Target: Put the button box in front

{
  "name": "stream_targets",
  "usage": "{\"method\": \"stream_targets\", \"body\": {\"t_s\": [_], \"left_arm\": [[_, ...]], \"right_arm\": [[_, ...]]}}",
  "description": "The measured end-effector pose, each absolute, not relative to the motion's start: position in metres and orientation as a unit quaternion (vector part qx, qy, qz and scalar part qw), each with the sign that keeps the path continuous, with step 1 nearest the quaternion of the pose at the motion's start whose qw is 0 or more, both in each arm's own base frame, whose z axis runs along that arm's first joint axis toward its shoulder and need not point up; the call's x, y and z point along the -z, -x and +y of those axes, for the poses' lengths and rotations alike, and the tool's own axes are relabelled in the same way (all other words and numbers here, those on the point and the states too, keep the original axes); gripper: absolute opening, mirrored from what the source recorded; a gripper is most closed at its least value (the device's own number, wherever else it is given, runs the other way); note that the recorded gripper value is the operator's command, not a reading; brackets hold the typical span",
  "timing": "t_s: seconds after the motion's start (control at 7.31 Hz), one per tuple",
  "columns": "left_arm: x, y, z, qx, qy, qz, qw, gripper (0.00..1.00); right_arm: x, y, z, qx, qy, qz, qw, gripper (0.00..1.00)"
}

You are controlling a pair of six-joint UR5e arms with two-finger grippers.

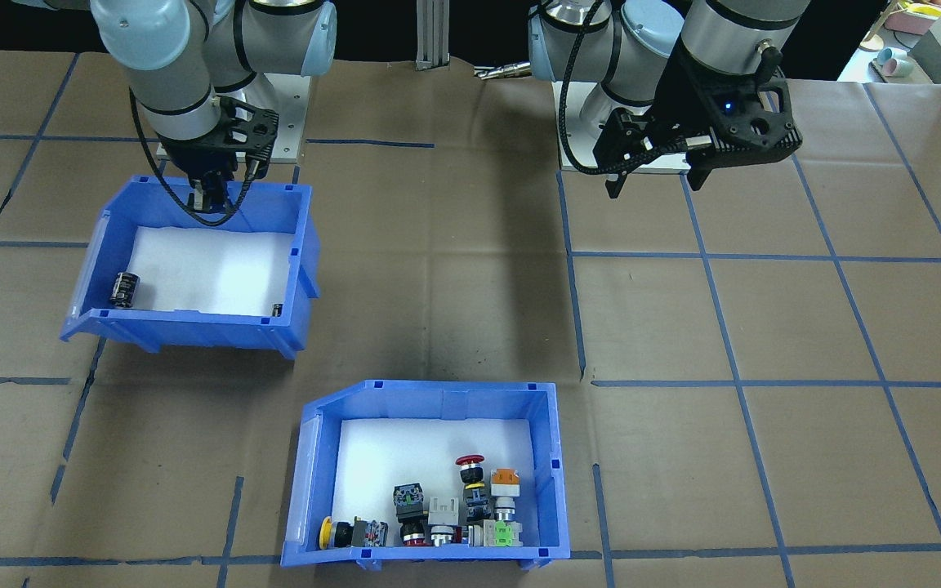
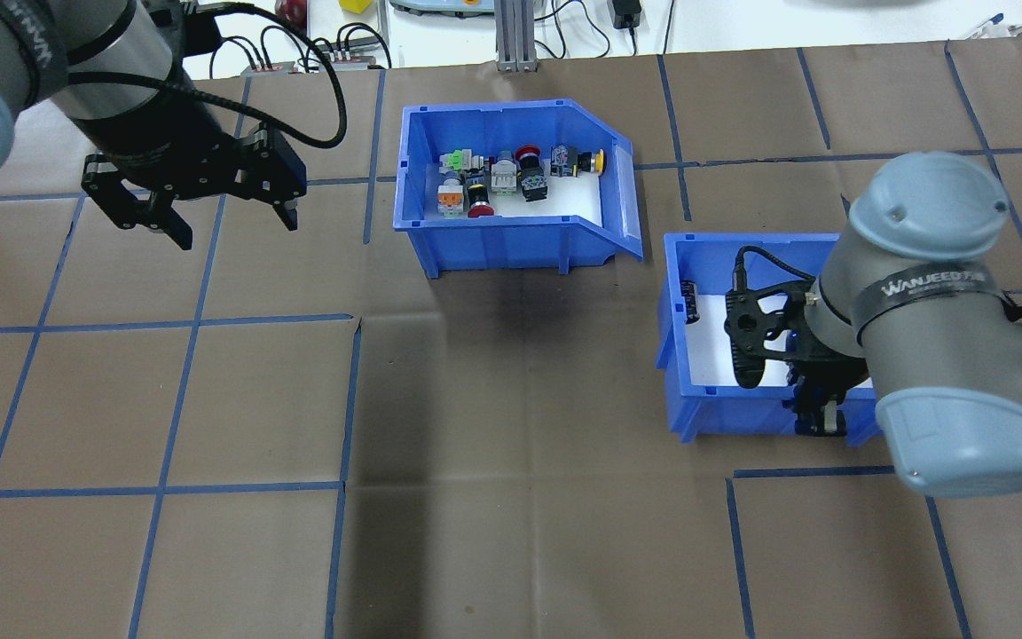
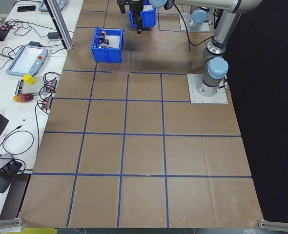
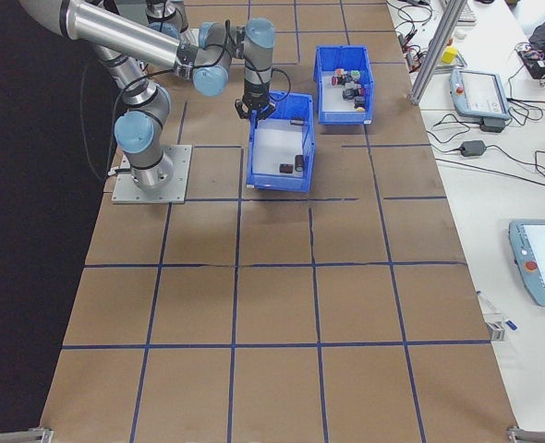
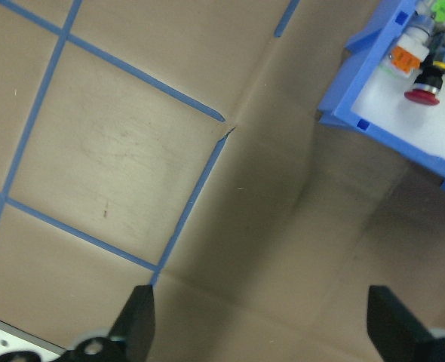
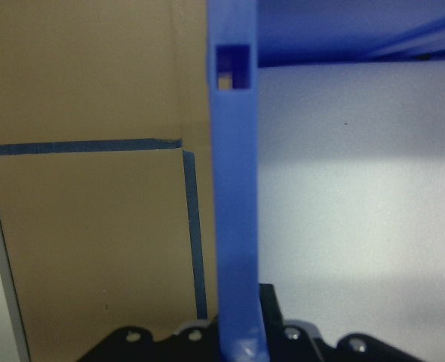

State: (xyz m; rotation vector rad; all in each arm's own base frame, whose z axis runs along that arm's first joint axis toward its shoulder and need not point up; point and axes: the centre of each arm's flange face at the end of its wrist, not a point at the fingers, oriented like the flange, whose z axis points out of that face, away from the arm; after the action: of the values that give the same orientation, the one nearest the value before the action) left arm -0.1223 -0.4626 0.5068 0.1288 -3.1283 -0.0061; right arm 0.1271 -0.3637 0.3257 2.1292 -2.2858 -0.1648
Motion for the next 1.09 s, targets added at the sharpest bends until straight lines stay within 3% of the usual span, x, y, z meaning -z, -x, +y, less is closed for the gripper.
{"method": "stream_targets", "body": {"t_s": [0.27,0.68,1.09], "left_arm": [[-0.502,0.09,-0.435,-0.002,0.061,-0.998,0.009,0.99],[-0.503,0.082,-0.412,-0.008,0.071,-0.997,0.005,0.99],[-0.498,0.08,-0.435,0.005,0.068,-0.998,0.01,0.99]], "right_arm": [[-0.324,-0.198,-0.335,0.033,-0.686,-0.726,0.029,0.11],[-0.303,-0.288,-0.305,-0.007,-0.695,-0.717,0.05,0.11],[-0.274,-0.33,-0.29,-0.009,-0.707,-0.704,0.072,0.11]]}}
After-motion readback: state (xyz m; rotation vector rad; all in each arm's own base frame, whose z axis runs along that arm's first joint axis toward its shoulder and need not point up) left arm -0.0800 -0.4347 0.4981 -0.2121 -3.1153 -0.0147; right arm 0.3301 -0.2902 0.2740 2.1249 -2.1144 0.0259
